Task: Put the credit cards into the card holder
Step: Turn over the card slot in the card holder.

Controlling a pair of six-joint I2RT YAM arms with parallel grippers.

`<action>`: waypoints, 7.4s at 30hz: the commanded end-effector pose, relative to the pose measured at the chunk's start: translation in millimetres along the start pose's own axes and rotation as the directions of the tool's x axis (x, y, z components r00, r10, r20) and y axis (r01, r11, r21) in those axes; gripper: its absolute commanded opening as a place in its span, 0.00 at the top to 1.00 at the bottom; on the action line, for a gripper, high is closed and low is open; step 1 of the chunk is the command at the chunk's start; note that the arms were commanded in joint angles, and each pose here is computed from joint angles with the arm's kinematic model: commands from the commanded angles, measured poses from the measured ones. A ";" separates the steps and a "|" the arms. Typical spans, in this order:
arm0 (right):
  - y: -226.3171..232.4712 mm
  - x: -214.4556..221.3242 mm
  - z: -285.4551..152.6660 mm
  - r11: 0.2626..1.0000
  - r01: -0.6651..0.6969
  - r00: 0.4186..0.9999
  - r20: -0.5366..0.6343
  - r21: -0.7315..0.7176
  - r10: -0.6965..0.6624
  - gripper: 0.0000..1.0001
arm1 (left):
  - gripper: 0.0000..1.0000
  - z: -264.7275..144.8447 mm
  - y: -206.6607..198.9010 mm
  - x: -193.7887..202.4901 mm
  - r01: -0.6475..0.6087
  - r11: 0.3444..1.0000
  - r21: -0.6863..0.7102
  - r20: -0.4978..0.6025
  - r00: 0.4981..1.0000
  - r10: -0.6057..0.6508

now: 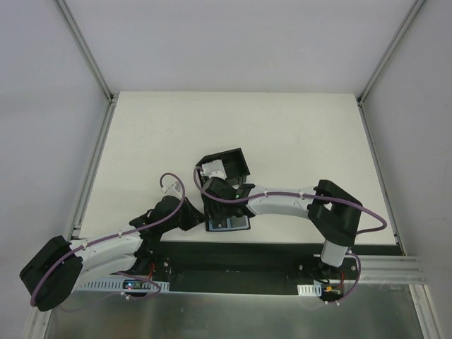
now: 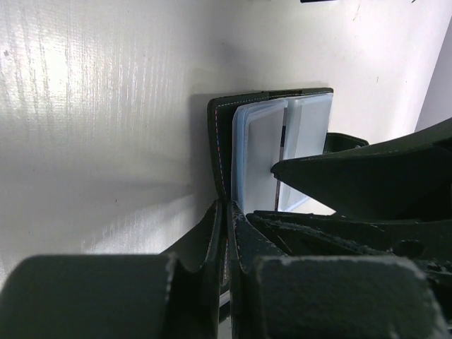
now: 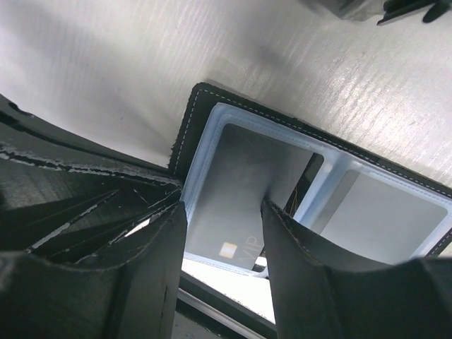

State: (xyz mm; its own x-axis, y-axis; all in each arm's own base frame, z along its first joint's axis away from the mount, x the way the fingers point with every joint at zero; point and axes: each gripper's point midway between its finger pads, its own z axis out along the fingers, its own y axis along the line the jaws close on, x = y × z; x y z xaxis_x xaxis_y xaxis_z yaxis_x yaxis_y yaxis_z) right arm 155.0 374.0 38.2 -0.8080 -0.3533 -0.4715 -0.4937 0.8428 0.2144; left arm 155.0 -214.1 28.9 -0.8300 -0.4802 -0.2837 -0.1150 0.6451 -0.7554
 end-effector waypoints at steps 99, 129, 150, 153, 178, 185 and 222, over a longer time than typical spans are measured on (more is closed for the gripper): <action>-29.6 -7.2 -49.1 0.982 0.021 0.999 0.041 0.187 -0.029 0.55 | 1.00 -24.5 -80.7 -13.8 -0.135 0.947 0.292 0.036 0.991 0.130; -17.9 43.2 -38.0 0.985 0.146 0.988 0.036 0.095 -0.150 0.44 | 1.00 -20.8 -70.9 -14.8 -0.109 0.964 0.241 0.033 0.994 0.104; -47.9 31.4 -44.4 0.980 0.038 0.984 0.164 0.194 -0.070 0.48 | 1.00 -20.1 -68.0 -13.5 -0.104 0.967 0.233 0.026 0.995 0.101; -51.0 30.9 -46.0 0.982 0.015 0.983 0.174 0.189 -0.048 0.48 | 1.00 -19.8 -67.1 -12.8 -0.104 0.967 0.231 0.023 0.995 0.101; -79.4 29.9 -55.1 0.965 -0.102 0.978 0.203 0.242 0.053 0.50 | 1.00 -16.6 -53.7 -9.5 -0.089 0.977 0.193 0.015 0.996 0.087; -84.3 30.6 -56.1 0.961 -0.134 0.974 0.211 0.241 0.083 0.51 | 1.00 -14.8 -40.5 -6.8 -0.069 0.986 0.151 0.009 0.998 0.068; -34.8 -10.4 -75.6 0.998 -0.060 0.969 0.239 0.020 0.054 0.56 | 1.00 -9.7 -4.6 6.6 -0.076 0.996 0.040 -0.039 0.996 0.077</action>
State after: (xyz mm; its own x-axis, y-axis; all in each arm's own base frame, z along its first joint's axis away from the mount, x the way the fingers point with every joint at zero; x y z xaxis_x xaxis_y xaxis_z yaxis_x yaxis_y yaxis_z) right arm 161.0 274.1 88.2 -0.7335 -0.1786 -0.6558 -0.3155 0.9441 0.0957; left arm 145.7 -215.6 39.0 -0.8515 -0.4260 -0.3056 -0.0455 0.6407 -0.7664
